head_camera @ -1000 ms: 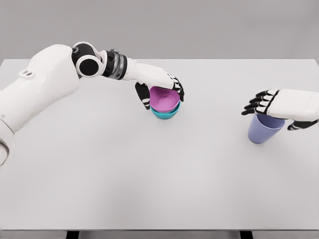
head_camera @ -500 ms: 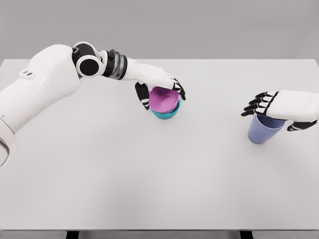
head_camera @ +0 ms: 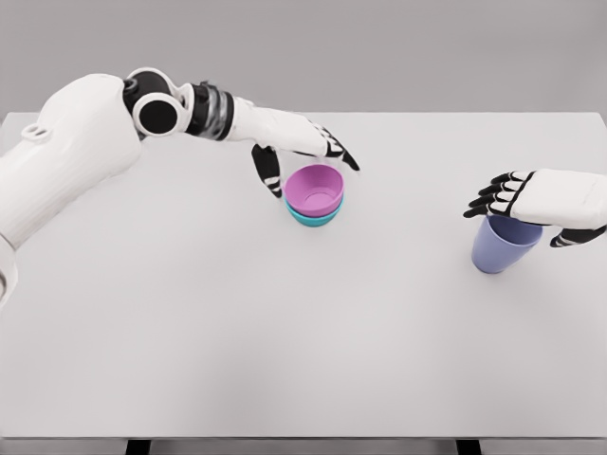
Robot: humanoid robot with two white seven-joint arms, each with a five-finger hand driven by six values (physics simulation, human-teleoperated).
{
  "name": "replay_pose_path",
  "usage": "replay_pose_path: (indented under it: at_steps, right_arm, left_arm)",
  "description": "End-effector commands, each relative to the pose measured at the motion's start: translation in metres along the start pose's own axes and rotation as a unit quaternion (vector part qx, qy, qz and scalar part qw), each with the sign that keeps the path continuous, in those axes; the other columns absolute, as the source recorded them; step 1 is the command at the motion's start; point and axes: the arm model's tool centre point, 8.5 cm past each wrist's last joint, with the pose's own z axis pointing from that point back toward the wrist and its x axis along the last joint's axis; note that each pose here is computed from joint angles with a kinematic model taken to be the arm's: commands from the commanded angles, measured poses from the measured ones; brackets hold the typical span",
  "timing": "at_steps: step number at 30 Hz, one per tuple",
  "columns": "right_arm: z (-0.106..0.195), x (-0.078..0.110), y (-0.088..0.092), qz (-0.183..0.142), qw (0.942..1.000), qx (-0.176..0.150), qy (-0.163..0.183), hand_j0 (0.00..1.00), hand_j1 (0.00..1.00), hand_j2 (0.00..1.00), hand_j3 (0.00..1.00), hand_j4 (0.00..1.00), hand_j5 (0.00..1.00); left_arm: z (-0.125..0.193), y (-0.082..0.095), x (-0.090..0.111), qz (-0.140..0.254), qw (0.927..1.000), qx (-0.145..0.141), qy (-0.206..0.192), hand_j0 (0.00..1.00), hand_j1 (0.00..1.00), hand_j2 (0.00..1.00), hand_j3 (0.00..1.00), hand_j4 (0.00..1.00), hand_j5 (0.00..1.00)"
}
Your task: Stacking bowl and cup with both arms
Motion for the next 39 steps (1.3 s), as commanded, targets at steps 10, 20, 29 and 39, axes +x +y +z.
replay_pose_path:
  at_steps: [10, 20, 29, 39]
  right_arm:
    - [-0.006, -0.004, 0.006, -0.007, 1.0000, 0.004, 0.005, 1.00, 1.00, 1.00, 1.00, 1.00, 1.00]
    - [-0.011, -0.008, 0.012, -0.013, 0.9998, 0.008, 0.009, 1.00, 1.00, 1.00, 1.00, 1.00, 1.00]
    - [-0.016, -0.009, 0.017, -0.017, 0.9997, 0.013, 0.010, 1.00, 1.00, 1.00, 1.00, 1.00, 1.00]
    - [-0.018, -0.010, 0.018, -0.019, 0.9997, 0.015, 0.009, 0.77, 0.77, 0.77, 0.77, 0.77, 0.77]
  left_arm:
    - [0.155, -0.011, 0.009, 0.072, 0.9919, 0.102, -0.026, 1.00, 1.00, 1.00, 1.00, 1.00, 1.00]
    - [0.223, -0.147, 0.005, 0.314, 0.9371, 0.150, -0.021, 1.00, 1.00, 1.00, 1.00, 1.00, 1.00]
    - [0.266, -0.205, -0.024, 0.416, 0.8765, 0.239, 0.037, 1.00, 1.00, 1.00, 1.00, 1.00, 1.00]
    - [0.269, -0.215, -0.029, 0.441, 0.8576, 0.261, 0.039, 1.00, 1.00, 1.00, 1.00, 1.00, 1.00]
